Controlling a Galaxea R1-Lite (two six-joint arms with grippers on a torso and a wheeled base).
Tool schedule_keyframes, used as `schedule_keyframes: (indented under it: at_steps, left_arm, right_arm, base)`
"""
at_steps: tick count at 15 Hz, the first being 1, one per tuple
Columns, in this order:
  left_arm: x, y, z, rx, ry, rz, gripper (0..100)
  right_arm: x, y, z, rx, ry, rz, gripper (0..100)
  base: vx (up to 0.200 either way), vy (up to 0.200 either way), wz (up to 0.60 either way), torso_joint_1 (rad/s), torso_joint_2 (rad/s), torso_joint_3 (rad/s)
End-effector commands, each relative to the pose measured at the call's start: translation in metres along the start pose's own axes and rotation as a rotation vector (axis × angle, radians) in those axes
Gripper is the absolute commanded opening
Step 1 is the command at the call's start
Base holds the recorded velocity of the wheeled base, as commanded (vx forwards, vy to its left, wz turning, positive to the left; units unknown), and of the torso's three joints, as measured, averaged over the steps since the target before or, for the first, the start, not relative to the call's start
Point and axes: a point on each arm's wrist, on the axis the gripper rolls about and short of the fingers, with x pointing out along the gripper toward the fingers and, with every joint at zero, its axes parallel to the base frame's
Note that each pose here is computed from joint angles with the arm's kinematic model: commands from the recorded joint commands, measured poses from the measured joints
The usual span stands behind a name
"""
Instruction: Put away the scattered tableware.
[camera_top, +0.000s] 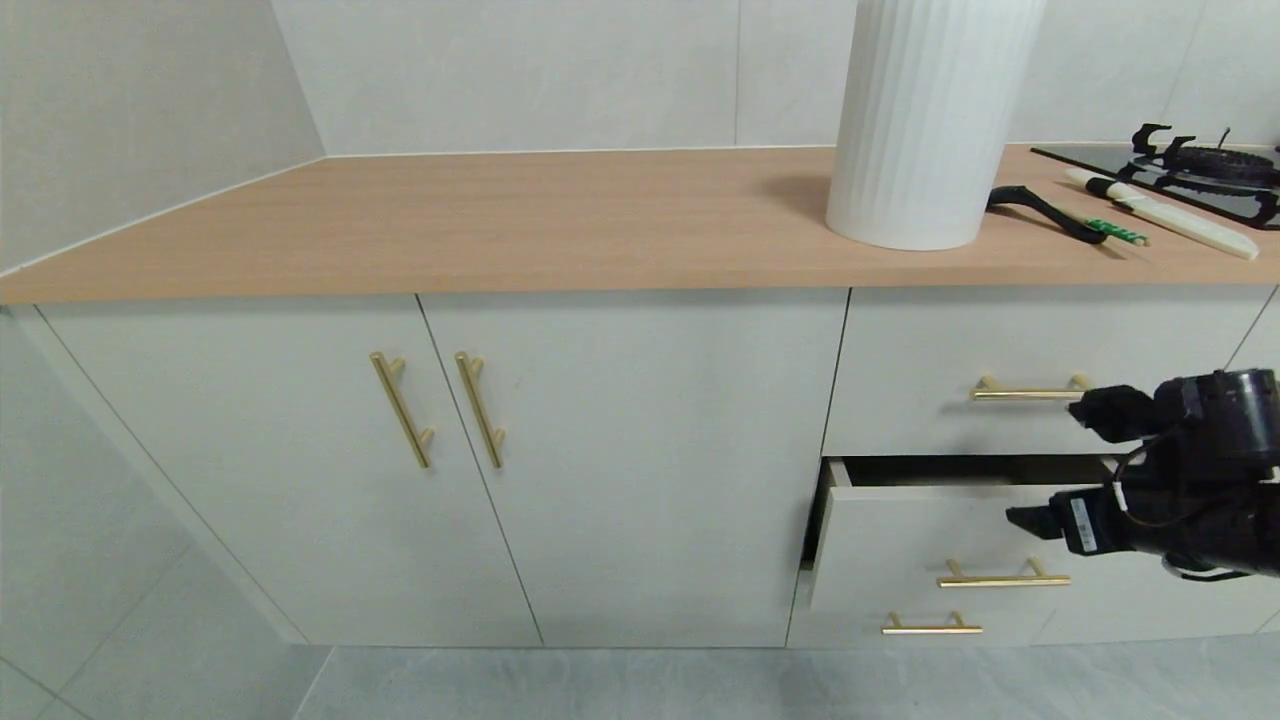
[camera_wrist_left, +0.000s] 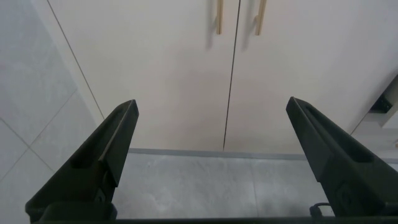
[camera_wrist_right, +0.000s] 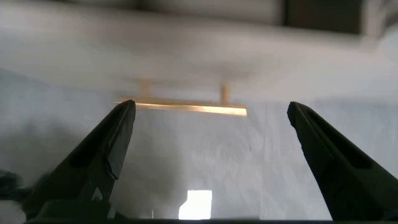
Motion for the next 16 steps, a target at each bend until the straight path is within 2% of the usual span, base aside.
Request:
schedule_keyframes:
  at_steps: [1, 3, 7, 11, 16]
  left_arm:
    - [0.000, 0.000, 0.000, -0.001, 0.000, 0.000, 100]
    - [0.000, 0.000, 0.000, 0.000, 0.003, 0.000, 100]
    - [0.000, 0.000, 0.000, -0.001, 0.000, 0.001, 100]
    - [0.000, 0.000, 0.000, -0.001, 0.001, 0.000, 100]
    - [0.000, 0.000, 0.000, -0.001, 0.000, 0.001, 100]
  right_arm:
    - [-0.020, 0.004, 0.030, -0.004, -0.091, 0.023, 100]
    - [-0.005, 0.007, 0.027, -0.006, -0.061, 0.029, 100]
    - [0.047, 0.014, 0.019, 0.030, -0.084, 0.021, 100]
    - [0.059, 0.016, 0.014, 0.040, -0.067, 0.022, 100]
    - [0.067, 0.017, 0.015, 0.061, -0.099, 0.018, 100]
  base:
    - [0.000, 0.000, 0.00, 0.000, 0.00, 0.000]
    - [0.000, 0.000, 0.00, 0.000, 0.00, 0.000]
    - [0.000, 0.000, 0.00, 0.000, 0.00, 0.000]
    - [0.000, 0.000, 0.00, 0.000, 0.00, 0.000]
    - [0.000, 0.000, 0.00, 0.000, 0.00, 0.000]
